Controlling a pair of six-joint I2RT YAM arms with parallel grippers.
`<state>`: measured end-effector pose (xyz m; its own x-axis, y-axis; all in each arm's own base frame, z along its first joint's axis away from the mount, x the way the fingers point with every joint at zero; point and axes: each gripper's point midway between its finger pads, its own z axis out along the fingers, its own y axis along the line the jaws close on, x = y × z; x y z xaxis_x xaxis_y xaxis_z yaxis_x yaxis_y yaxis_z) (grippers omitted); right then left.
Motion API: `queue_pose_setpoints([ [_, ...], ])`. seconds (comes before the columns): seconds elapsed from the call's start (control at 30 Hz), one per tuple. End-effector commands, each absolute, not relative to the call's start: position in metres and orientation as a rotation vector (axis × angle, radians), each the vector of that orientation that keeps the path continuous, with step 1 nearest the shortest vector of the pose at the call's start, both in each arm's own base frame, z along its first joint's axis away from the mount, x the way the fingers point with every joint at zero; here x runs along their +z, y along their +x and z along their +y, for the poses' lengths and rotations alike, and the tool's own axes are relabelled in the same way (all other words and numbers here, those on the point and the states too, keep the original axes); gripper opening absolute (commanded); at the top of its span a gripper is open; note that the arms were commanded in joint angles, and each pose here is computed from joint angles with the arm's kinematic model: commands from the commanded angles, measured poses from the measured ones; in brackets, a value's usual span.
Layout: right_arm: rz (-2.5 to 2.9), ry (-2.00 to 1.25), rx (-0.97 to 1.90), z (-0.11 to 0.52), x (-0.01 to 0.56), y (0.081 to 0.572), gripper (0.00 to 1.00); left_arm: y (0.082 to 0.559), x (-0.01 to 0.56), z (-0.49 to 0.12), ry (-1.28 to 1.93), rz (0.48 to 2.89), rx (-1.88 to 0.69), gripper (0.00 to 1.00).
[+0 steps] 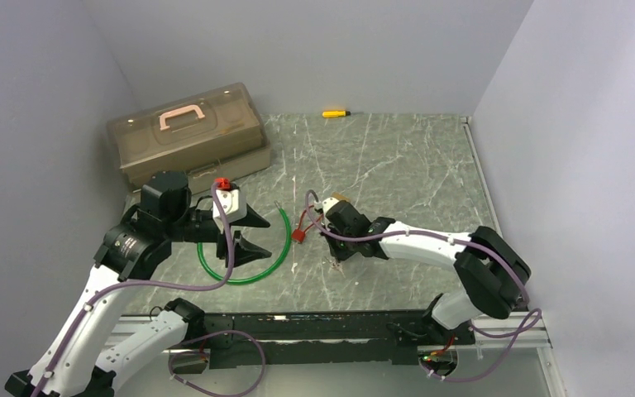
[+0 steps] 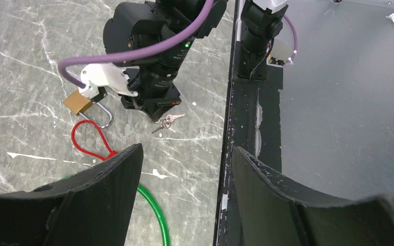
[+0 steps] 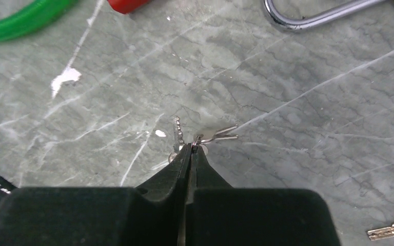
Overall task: Unlock with the key
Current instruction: Pick up the key from the center of the board.
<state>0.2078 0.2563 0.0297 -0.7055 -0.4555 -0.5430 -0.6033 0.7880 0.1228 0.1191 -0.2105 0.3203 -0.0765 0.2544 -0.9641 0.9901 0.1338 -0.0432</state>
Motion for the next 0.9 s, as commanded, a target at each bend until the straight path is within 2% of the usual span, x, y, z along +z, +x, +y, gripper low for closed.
queue_pose_setpoints([
  [0.0, 2.338, -0.792, 0.536, 0.279, 0.083, 0.215, 0.01, 0.113, 0.322, -0.211, 1.291, 1.465, -1.041, 0.69],
  [0.4, 2.168, -0.783, 0.677, 0.290, 0.143, 0.212, 0.00, 0.114, 0.317, -0.213, 1.295, 1.472, -1.059, 0.69],
  [0.73, 1.798, -1.044, 1.166, 0.323, 0.280, 0.150, 0.00, 0.124, 0.275, -0.214, 1.319, 1.436, -0.998, 0.74],
  [0.87, 1.669, -1.079, 1.291, 0.327, 0.324, 0.132, 0.00, 0.135, 0.281, -0.222, 1.318, 1.410, -1.008, 0.76],
])
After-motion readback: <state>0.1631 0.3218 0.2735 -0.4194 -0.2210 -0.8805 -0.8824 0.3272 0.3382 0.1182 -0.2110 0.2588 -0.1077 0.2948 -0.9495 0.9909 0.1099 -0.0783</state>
